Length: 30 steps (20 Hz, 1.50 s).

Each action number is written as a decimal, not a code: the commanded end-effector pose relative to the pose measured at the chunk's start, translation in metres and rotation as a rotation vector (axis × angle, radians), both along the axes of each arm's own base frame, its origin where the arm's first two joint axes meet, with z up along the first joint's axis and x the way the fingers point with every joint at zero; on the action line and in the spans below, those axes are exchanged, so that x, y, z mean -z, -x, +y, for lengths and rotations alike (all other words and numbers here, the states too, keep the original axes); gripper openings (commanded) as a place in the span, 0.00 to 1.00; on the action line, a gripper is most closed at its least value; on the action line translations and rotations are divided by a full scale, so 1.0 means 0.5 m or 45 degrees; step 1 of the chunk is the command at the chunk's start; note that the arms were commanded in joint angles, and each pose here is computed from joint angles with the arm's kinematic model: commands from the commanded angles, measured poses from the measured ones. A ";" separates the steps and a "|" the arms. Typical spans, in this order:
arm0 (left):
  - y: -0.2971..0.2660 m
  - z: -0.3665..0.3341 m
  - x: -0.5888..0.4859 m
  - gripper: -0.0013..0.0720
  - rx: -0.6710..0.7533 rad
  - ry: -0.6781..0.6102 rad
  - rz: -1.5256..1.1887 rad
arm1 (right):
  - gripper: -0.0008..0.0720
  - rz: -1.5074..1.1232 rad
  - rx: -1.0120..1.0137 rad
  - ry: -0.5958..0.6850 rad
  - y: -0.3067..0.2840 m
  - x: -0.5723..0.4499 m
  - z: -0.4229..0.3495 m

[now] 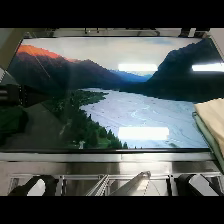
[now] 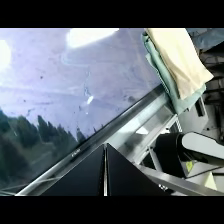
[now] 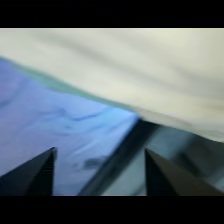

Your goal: Fold the shirts.

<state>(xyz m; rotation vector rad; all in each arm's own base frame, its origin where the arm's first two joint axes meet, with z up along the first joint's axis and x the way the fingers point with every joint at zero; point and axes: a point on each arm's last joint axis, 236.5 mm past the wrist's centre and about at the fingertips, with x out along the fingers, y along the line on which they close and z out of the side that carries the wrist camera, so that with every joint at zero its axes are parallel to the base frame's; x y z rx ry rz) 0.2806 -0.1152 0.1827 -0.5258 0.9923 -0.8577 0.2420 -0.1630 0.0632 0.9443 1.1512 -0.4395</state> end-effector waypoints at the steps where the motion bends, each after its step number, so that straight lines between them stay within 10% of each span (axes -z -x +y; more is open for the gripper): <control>1: -0.017 0.005 -0.014 0.03 -0.062 -0.016 -0.064 | 0.08 -0.786 -0.469 -0.229 -0.182 -0.265 0.242; 8: 0.071 -0.024 0.023 0.03 -0.110 -0.079 -0.232 | 0.04 -1.060 -1.072 -0.043 -0.110 -0.302 0.549; 30: 0.143 -0.054 0.183 0.03 -0.053 0.049 0.120 | 0.04 -1.059 -0.937 -0.006 -0.080 -0.169 0.563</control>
